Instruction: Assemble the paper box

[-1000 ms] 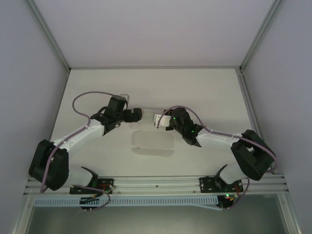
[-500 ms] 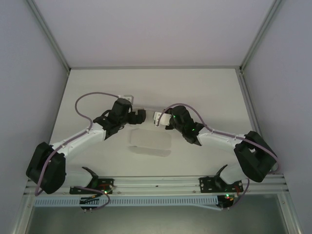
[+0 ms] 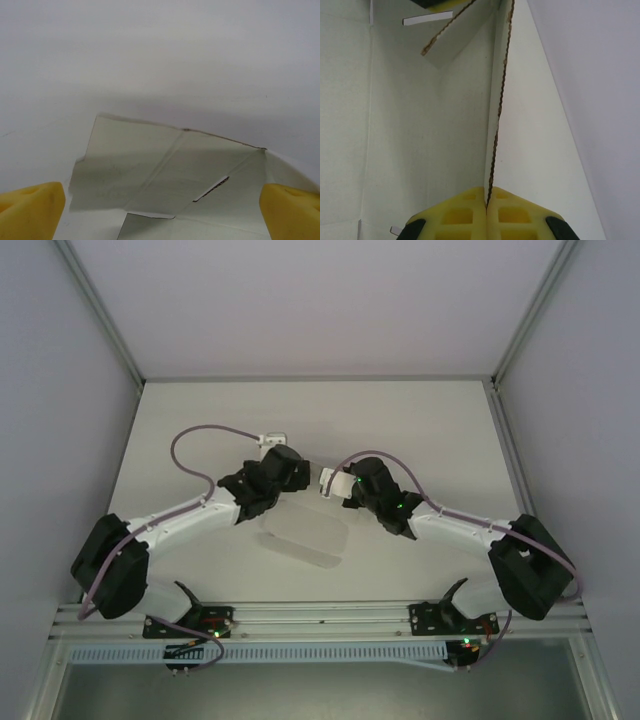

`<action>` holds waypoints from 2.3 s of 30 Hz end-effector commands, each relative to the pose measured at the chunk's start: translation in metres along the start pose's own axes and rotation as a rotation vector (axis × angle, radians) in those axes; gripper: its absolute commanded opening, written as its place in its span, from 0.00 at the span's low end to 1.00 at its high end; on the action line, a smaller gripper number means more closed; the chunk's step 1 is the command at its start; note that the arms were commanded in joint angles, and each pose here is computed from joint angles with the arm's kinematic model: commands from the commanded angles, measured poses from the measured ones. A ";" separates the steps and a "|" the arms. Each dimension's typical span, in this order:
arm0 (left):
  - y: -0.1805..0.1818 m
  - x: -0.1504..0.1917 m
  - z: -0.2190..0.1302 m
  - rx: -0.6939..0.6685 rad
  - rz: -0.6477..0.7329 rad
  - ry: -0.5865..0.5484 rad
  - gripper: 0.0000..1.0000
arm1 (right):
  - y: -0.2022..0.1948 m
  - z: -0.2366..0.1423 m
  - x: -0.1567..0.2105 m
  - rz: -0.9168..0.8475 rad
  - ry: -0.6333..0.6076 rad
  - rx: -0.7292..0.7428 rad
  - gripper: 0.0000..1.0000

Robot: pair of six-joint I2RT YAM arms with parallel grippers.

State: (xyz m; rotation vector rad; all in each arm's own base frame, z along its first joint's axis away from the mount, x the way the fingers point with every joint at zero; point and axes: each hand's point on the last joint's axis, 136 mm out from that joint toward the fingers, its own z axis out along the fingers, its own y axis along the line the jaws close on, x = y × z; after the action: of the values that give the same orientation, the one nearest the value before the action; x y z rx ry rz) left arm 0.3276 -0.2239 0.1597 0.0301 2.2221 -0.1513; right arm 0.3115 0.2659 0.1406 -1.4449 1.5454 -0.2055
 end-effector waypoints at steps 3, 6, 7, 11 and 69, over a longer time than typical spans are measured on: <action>0.012 -0.009 -0.029 0.070 -0.020 -0.062 1.00 | -0.012 -0.010 -0.022 0.015 -0.060 0.043 0.00; 0.033 -0.003 -0.042 0.075 -0.044 -0.071 1.00 | -0.013 -0.009 -0.017 0.017 -0.041 0.053 0.00; 0.044 0.000 -0.045 0.066 -0.066 -0.070 1.00 | -0.013 -0.008 -0.016 0.016 -0.034 0.055 0.00; 0.087 0.024 -0.043 0.055 -0.160 -0.011 1.00 | -0.017 -0.010 -0.017 0.040 -0.029 0.055 0.00; 0.027 0.096 0.050 0.322 -0.049 0.149 1.00 | 0.000 -0.018 -0.020 0.101 -0.047 -0.057 0.00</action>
State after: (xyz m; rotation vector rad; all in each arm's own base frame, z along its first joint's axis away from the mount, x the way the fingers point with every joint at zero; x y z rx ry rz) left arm 0.3070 -0.2114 0.0522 0.1993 2.3194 -0.6044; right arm 0.2959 0.2695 0.1483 -1.4119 1.6062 -0.0935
